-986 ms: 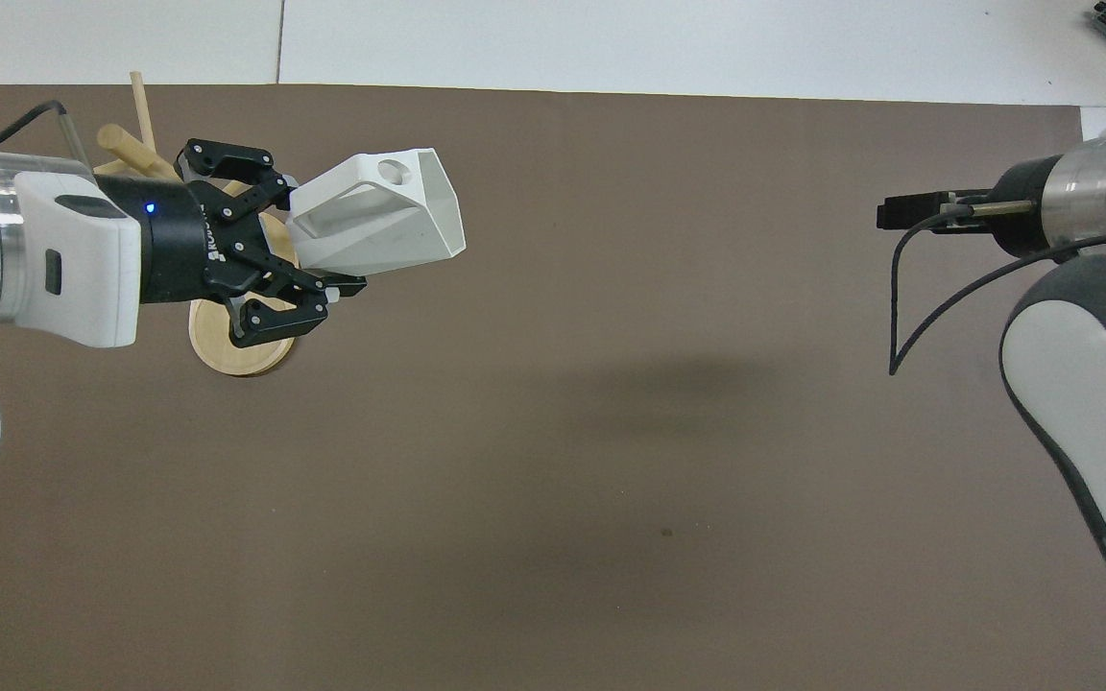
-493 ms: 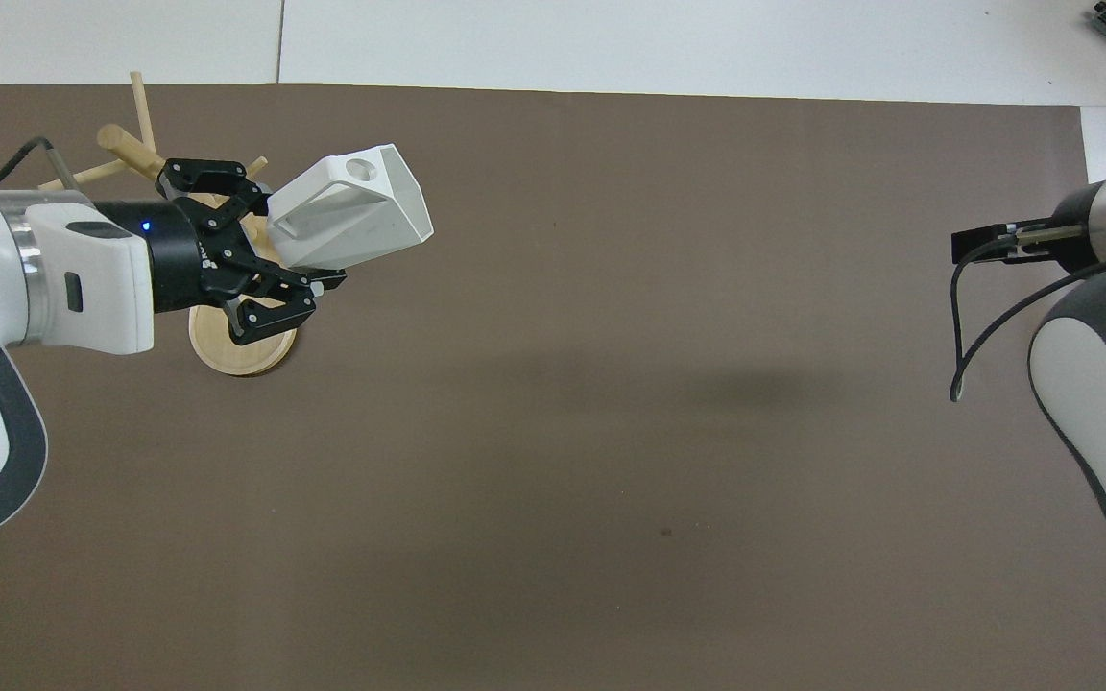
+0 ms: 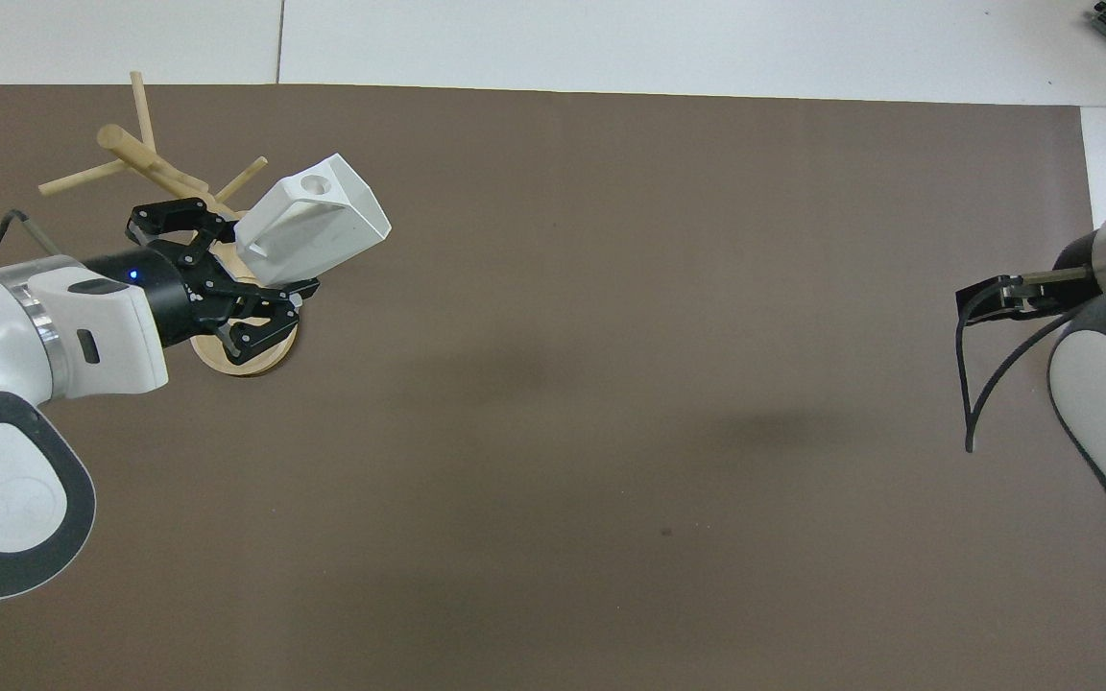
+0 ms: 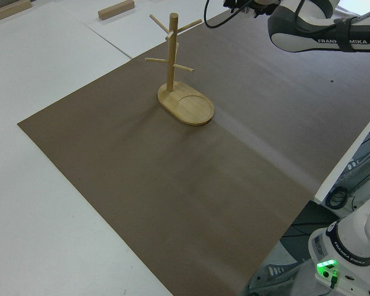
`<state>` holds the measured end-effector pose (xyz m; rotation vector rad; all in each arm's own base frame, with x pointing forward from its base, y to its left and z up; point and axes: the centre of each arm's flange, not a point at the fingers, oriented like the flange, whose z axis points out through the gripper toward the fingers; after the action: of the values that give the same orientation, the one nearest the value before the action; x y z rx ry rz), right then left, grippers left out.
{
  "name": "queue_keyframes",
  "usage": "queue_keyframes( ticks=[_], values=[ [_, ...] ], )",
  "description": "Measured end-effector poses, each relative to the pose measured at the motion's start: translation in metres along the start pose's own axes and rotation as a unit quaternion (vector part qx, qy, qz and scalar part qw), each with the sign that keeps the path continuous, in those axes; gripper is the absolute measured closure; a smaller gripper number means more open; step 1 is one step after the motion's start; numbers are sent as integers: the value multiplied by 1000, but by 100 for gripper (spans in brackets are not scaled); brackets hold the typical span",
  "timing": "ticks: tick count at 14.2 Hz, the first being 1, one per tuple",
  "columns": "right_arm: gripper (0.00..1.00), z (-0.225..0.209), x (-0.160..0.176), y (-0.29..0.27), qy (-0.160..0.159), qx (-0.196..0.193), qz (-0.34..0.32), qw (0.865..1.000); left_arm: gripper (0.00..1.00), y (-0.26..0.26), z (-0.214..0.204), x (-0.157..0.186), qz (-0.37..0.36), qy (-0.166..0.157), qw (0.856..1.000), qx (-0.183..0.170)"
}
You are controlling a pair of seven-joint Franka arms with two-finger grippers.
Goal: Hang cup on rack
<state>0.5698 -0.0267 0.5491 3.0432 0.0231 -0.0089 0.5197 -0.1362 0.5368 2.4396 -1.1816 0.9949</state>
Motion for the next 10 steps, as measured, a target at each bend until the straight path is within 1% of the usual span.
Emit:
queue_keyframes(
  ticks=[1, 3, 6, 10],
  values=[
    [0, -2, -2, 7, -4, 9, 9, 1000, 28, 2, 1, -7, -17, 1, 1000, 11],
    [0, -14, -6, 18, -14, 19, 23, 999, 28, 9, 4, -13, -47, 2, 999, 21],
    [0, -43, -16, 25, -24, 22, 29, 999, 28, 9, 4, -19, -99, 12, 994, 44],
    [0, -80, -36, 30, -5, 31, 34, 999, 28, 6, 11, -38, -152, 17, 986, 73]
  ],
)
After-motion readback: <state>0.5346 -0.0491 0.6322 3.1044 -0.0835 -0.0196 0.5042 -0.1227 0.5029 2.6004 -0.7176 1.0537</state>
